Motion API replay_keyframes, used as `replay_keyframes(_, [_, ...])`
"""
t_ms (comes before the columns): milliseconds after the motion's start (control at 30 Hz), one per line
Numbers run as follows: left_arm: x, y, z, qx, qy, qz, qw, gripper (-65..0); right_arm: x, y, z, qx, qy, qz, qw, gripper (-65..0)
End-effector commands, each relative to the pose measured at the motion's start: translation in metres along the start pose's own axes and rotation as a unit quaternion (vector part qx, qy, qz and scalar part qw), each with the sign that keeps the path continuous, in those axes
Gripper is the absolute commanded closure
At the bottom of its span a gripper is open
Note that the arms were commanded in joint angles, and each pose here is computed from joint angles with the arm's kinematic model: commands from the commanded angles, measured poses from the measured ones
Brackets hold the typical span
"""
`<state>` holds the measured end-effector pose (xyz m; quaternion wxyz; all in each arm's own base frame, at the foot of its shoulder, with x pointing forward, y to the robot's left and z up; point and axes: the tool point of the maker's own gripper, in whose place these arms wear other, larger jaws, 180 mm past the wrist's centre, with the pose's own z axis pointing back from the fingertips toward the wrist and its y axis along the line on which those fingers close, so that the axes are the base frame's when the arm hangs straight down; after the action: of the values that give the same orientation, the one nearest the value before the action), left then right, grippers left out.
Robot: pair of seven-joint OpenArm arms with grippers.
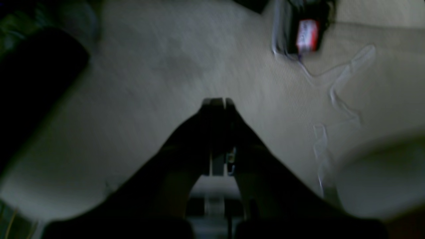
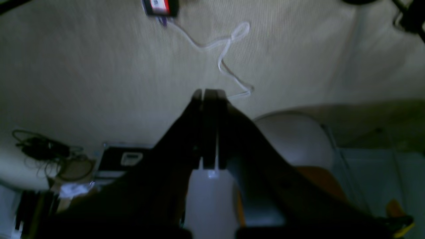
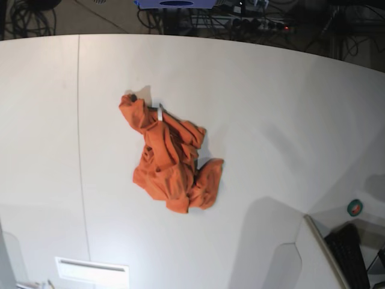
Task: Layout the t-shirt on the table in an organized manner, then fold the t-shirt properly
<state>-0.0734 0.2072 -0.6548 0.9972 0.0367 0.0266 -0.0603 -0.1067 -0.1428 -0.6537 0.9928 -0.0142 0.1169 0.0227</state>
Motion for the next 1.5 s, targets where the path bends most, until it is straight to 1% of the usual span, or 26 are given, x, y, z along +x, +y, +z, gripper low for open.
replay_keyframes(0, [0.012,-0.002,0.0,-0.003,-0.016,0.003,1.0,0.0,0.013,-0.005,0.001,-0.005,-0.016,0.001,0.9999,0.0])
replay_keyframes(67, [0.015,-0.003,0.0,-0.004,-0.023,-0.001,1.0,0.0,0.019,-0.008,0.002,-0.007,-0.025,0.002,0.9997,0.0])
replay_keyframes(133, [0.007,-0.004,0.001,-0.005,-0.019,0.002,1.0,0.0,0.019,-0.01,0.002,-0.008,-0.02,0.003,0.9998,0.0])
replay_keyframes(267, [0.011,-0.005,0.001,-0.005,-0.02,0.007,1.0,0.0,0.024,-0.02,0.003,-0.016,-0.006,0.002,0.9998,0.0])
replay_keyframes(400, [0.007,-0.006,0.001,-0.006,-0.019,0.006,1.0,0.0,0.026,-0.025,0.004,-0.02,-0.008,0.002,0.9998,0.0])
replay_keyframes(933, [0.01,-0.005,0.001,-0.006,-0.022,0.007,1.0,0.0,0.027,-0.026,0.004,-0.02,-0.008,0.002,0.9998,0.0])
replay_keyframes(1067, [0.014,-0.005,0.001,-0.005,-0.026,0.007,1.0,0.0,0.03,-0.026,0.004,-0.02,-0.013,0.002,0.9997,0.0])
replay_keyframes(1167, [0.017,-0.005,0.001,-0.005,-0.028,0.008,1.0,0.0,0.039,-0.025,0.004,-0.02,-0.035,0.002,0.9992,0.0])
replay_keyframes(1300, [0.012,-0.007,0.001,-0.006,-0.025,0.008,1.0,0.0,0.033,-0.024,0.003,-0.019,-0.036,0.002,0.9992,0.0])
replay_keyframes(1400, [0.012,-0.008,0.005,-0.008,-0.046,0.001,0.999,0.0,0.017,-0.024,0.003,-0.018,-0.033,-0.001,0.9993,0.0])
replay_keyframes(1467, [0.012,-0.014,0.014,-0.014,-0.075,-0.006,0.997,0.0,0.002,-0.03,0.005,-0.023,-0.037,0.001,0.999,0.0])
